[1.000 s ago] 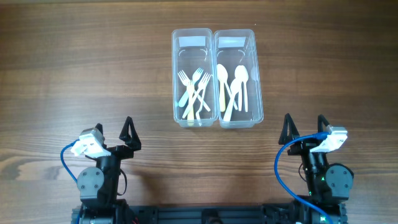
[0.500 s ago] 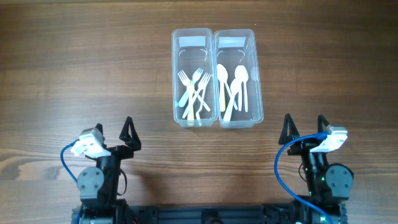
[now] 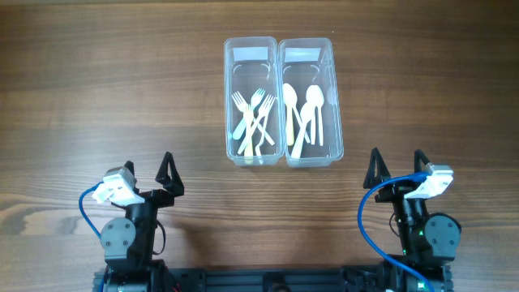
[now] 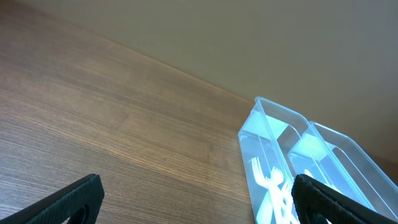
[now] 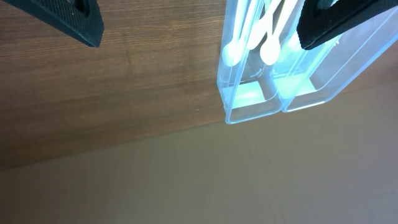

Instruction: Pack container

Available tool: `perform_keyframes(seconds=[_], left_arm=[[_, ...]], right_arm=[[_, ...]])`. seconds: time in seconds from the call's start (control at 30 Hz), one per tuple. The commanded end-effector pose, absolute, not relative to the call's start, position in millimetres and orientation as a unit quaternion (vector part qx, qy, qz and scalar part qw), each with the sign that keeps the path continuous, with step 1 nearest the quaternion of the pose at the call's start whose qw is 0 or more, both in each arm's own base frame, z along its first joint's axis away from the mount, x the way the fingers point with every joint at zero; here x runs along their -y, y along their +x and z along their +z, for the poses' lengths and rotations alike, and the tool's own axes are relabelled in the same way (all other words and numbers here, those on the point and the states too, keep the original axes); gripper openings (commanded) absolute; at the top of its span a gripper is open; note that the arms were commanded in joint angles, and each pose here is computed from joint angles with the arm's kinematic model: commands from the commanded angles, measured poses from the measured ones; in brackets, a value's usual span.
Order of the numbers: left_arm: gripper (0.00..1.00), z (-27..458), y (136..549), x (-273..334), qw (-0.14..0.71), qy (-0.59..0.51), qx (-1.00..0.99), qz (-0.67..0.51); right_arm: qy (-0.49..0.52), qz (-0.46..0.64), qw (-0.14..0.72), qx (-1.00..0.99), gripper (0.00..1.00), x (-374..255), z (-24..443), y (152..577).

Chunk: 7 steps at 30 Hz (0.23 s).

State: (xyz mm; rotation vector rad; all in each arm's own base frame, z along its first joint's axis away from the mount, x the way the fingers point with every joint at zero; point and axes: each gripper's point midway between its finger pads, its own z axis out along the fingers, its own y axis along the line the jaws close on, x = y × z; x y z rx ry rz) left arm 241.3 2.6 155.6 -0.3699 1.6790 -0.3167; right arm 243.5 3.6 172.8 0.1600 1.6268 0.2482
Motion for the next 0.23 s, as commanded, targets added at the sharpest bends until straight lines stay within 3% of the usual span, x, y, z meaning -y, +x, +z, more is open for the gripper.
perform_keyframes(seconds=[0.0, 0.2], left_arm=[[1.00, 152.9, 241.4, -3.3, 0.641, -0.170, -0.735, -0.142], [1.00, 152.9, 241.4, -3.3, 0.641, -0.170, -0.735, -0.142]], right_arm=[[0.069, 0.122, 0.678, -0.722, 1.00, -6.9, 173.3, 243.2], [0.070, 0.122, 0.677, -0.722, 1.00, -6.9, 172.9, 243.3]])
